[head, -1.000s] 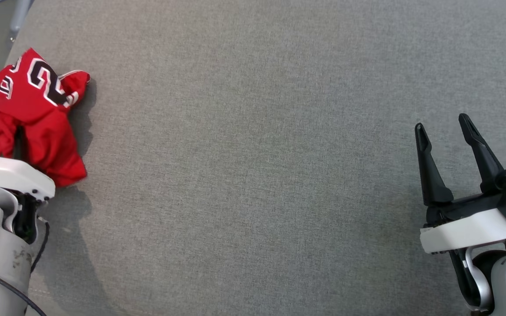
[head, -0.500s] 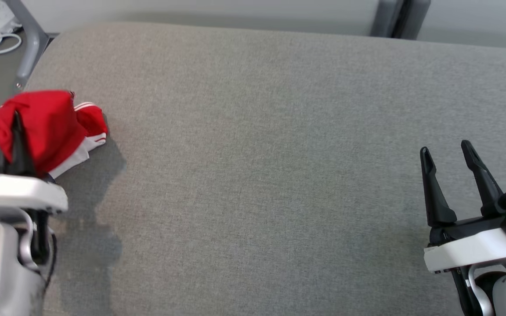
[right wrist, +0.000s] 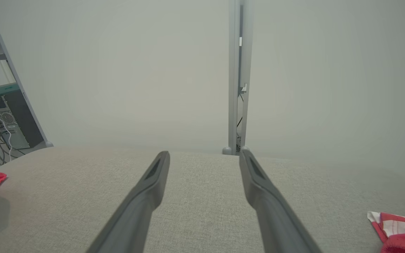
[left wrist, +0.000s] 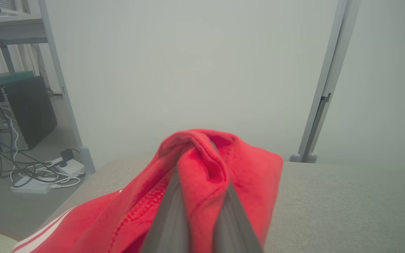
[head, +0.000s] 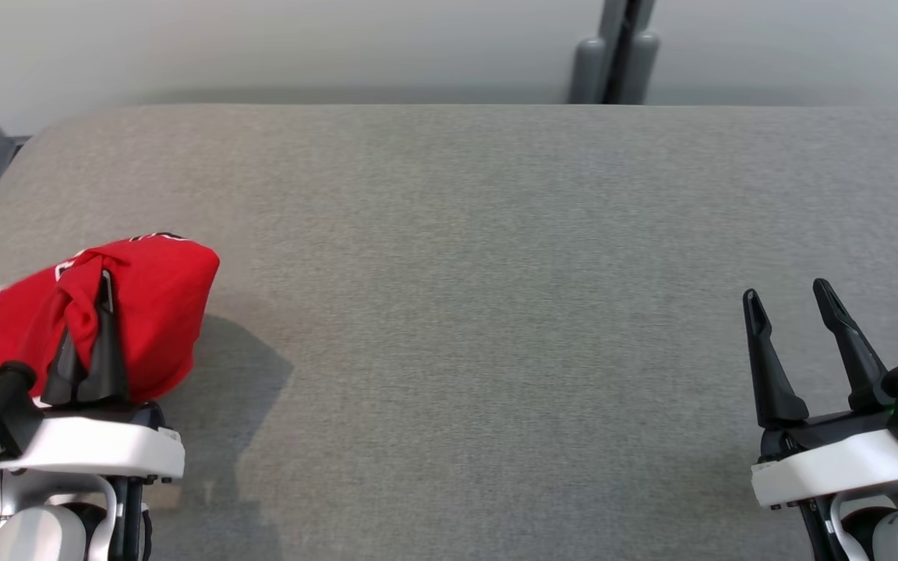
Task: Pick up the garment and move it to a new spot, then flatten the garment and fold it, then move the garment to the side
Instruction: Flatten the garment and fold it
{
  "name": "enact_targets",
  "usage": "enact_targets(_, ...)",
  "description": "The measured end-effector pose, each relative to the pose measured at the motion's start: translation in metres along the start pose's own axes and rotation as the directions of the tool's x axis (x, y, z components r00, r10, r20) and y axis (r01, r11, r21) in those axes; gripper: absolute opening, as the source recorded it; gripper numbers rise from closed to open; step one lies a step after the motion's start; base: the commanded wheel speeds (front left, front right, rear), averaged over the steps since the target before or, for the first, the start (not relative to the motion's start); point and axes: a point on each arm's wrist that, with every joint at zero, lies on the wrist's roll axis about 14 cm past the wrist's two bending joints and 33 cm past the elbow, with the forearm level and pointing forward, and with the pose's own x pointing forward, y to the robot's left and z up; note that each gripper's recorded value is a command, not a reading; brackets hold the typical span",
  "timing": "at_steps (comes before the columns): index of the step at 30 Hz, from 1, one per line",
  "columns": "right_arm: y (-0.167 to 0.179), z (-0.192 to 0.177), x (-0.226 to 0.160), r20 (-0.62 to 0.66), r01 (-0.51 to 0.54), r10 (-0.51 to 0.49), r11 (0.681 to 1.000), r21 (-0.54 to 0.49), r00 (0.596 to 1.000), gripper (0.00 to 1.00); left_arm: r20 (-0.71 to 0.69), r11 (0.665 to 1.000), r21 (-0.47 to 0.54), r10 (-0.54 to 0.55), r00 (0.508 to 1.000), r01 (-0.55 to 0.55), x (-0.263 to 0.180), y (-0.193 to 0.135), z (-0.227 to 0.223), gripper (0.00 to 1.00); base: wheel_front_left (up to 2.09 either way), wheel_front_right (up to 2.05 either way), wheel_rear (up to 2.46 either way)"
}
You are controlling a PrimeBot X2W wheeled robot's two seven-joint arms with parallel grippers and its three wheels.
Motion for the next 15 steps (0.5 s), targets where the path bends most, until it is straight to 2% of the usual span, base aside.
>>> enact_targets(3, -0.009, 0.004, -0.007, 0.01, 0.029, -0.029, 1.0, 0.0, 1.0, 1.0, 0.019, 0.999, -0.004, -0.05, 0.999, 0.05, 0.0, -0.02, 0.009, 0.0, 0.0, 0.0, 0.0)
enact_targets(8, -0.025, 0.01, -0.02, 0.025, 0.082, -0.082, 0.997, -0.005, 0.996, 1.0, 0.058, 0.981, -0.021, -0.191, 0.98, 0.193, 0.007, -0.071, 0.023, 0.0, 0.0, 0.0, 0.0)
enact_targets(11, -0.039, 0.013, -0.028, 0.034, 0.124, -0.124, 0.992, 0.002, 0.992, 1.0, 0.071, 0.953, -0.039, -0.298, 0.952, 0.301, 0.016, -0.109, 0.025, 0.0, 0.0, 0.0, 0.0)
enact_targets(15, -0.058, 0.009, -0.043, 0.022, 0.191, -0.19, 0.982, -0.001, 0.981, 1.0, 0.081, 0.893, -0.083, -0.437, 0.896, 0.443, 0.024, -0.165, 0.022, 0.0, 0.0, 0.0, 0.0)
